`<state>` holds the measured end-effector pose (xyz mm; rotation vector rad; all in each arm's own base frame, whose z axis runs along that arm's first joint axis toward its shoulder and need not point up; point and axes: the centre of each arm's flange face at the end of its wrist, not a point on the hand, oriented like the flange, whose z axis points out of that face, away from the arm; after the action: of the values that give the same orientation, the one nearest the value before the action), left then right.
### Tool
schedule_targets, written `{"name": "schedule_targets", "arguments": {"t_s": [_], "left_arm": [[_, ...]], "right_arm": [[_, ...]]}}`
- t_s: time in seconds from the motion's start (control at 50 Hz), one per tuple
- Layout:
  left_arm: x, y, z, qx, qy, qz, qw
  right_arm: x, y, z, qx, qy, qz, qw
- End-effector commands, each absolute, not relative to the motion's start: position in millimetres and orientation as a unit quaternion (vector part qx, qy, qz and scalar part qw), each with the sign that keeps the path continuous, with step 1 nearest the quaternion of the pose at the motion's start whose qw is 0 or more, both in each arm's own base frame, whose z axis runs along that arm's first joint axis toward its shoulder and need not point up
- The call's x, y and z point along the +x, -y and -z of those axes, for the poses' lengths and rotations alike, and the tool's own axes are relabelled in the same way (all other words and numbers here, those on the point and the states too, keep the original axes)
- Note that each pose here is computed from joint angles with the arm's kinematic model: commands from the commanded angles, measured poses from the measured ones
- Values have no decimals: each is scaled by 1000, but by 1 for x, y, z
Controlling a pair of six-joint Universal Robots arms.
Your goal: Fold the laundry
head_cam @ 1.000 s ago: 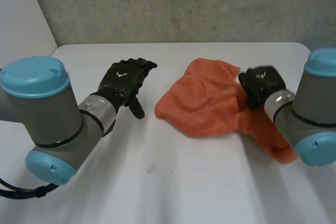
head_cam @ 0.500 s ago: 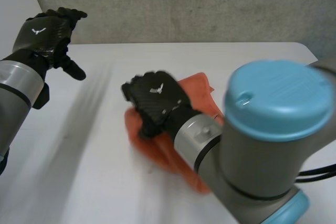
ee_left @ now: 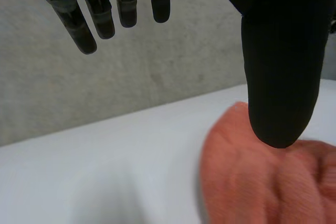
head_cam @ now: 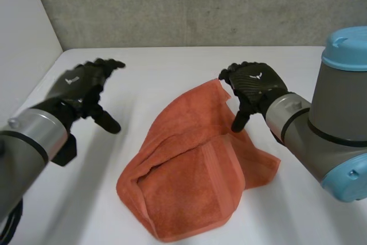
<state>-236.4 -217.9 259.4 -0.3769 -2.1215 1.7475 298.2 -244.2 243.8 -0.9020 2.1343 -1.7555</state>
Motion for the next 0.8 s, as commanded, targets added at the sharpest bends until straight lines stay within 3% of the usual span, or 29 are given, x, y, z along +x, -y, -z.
{"name": "schedule_targets", "arguments": {"t_s": [0.02,0.18,0.38,0.8], "left_arm": [[-252,215,-228,-155,781,-575,189],[-256,206,-200,-149,818,-530,167],[-245,203,-180,-55,850,-500,154],[-248,188,-142,-68,877,-457,130]], "right_arm": [[295,246,-230,-334,-733,582,110],[301,254,-214,-353,-731,571,120],[338,269,-201,-446,-660,576,181],[364,289,-150,-462,-668,550,194]]}}
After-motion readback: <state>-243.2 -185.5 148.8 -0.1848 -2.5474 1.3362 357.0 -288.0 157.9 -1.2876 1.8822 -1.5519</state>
